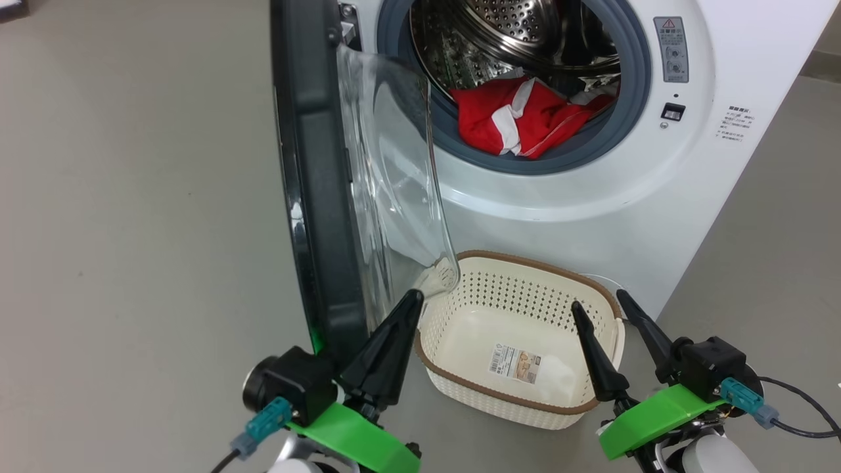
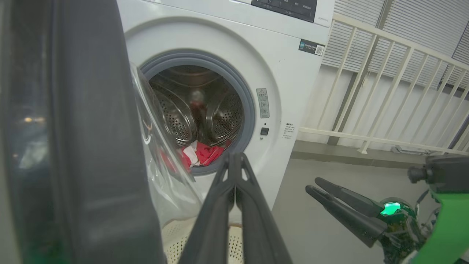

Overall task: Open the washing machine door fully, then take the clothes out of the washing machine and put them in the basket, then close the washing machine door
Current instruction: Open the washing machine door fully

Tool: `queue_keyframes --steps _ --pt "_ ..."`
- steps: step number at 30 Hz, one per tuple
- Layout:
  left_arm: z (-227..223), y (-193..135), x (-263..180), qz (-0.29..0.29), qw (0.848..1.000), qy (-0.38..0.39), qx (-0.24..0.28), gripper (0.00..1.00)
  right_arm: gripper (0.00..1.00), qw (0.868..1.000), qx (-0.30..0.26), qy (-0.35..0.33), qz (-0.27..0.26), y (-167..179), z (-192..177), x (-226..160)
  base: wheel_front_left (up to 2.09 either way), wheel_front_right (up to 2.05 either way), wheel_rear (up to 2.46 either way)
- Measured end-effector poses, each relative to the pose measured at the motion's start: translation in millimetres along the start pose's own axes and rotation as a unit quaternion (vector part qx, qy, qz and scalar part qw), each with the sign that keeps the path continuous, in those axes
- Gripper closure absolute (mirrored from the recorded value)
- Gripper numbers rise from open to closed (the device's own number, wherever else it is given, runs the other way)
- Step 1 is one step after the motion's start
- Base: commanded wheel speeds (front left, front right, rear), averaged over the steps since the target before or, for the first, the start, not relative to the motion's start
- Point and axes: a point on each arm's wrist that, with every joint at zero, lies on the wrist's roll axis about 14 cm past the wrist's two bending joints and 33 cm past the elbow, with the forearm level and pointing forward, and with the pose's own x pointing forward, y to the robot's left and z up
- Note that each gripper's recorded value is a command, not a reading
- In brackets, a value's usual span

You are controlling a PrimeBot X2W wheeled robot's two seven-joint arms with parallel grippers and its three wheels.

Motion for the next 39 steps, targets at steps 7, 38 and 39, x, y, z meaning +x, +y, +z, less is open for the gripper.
queue_keyframes --steps 7,38,39 --pt "-19 20 -5 0.043 0.998 0.034 0.008 1.0 0.0 1.0 0.021 0.01 0.002 2 -9 2 0.0 0.0 0.0" --pt "2 160 -61 0.299 0.952 0.015 0.069 1.0 0.0 0.994 0.042 0.065 0.075 42 -54 31 0.0 0.0 0.0" --pt "3 163 -63 0.304 0.95 0.013 0.071 1.0 0.0 0.994 0.038 0.067 0.077 43 -56 31 0.0 0.0 0.0"
